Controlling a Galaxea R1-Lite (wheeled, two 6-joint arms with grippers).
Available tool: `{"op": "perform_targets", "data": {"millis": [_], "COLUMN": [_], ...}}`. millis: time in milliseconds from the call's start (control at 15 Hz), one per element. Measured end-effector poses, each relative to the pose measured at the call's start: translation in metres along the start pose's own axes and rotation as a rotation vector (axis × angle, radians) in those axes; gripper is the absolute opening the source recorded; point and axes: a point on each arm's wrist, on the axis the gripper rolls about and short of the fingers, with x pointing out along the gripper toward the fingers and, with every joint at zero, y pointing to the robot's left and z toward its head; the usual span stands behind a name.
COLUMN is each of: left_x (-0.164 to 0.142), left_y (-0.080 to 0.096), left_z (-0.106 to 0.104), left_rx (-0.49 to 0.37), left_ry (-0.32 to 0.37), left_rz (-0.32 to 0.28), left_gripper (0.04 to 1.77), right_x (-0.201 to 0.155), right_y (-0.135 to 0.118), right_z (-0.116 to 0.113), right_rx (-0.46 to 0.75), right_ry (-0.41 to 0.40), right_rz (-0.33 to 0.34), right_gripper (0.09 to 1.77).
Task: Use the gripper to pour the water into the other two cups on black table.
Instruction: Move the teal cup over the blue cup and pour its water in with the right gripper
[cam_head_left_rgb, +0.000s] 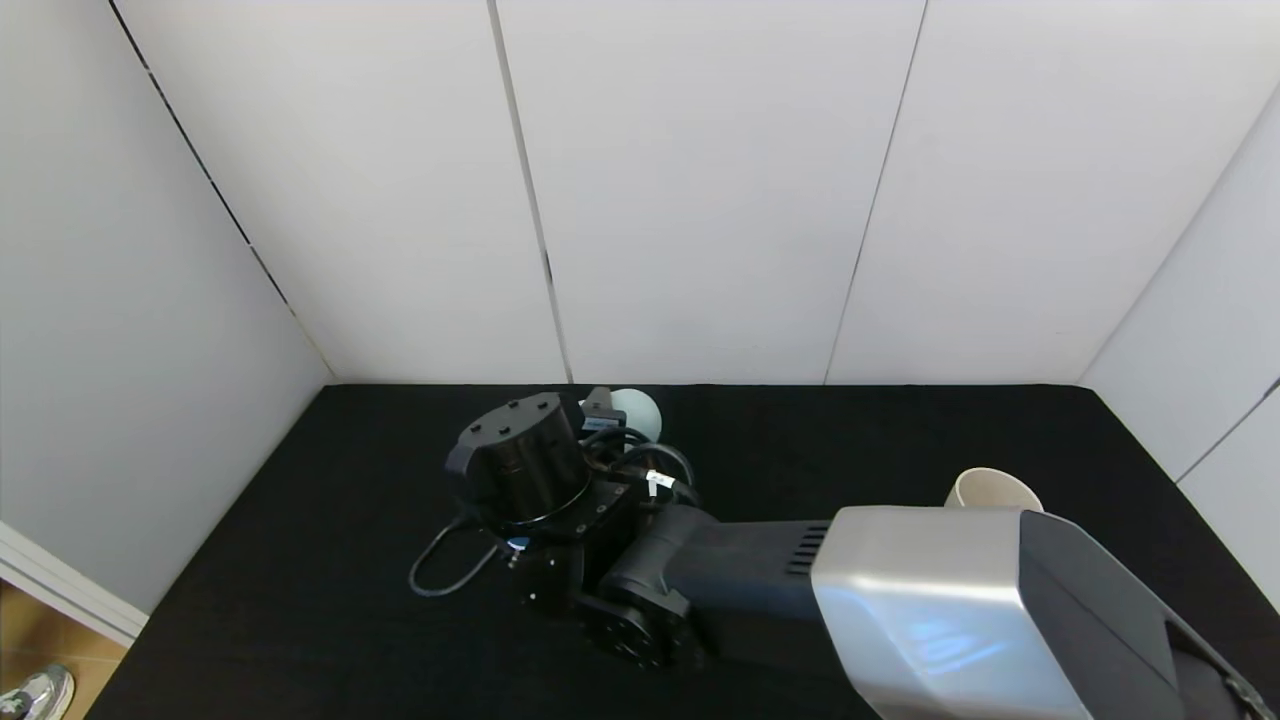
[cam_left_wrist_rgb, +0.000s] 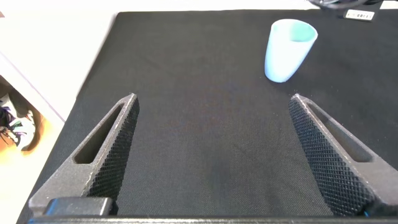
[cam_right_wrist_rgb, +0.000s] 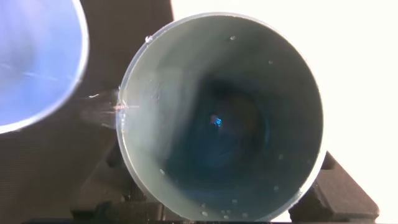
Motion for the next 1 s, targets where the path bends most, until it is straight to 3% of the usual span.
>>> {"op": "perform_targets", "data": {"millis": [533, 1000], "left_x": [0.000, 0.000], "left_y": [0.000, 0.000], "left_z": [0.000, 0.000], "left_rx": [0.000, 0.000], "left_ry": [-0.001, -0.001], "left_rz": [0.000, 0.000], "left_gripper": [1.72, 1.72], "right_x": [0.006, 0.012], "right_y": [0.006, 0.008], "right_z": [0.006, 0.011], "right_rx": [-0.091, -0.169], "right_ry": [0.043, 0.038], "right_rz": [-0.112, -0.267], "right_gripper": [1.19, 1.19]}}
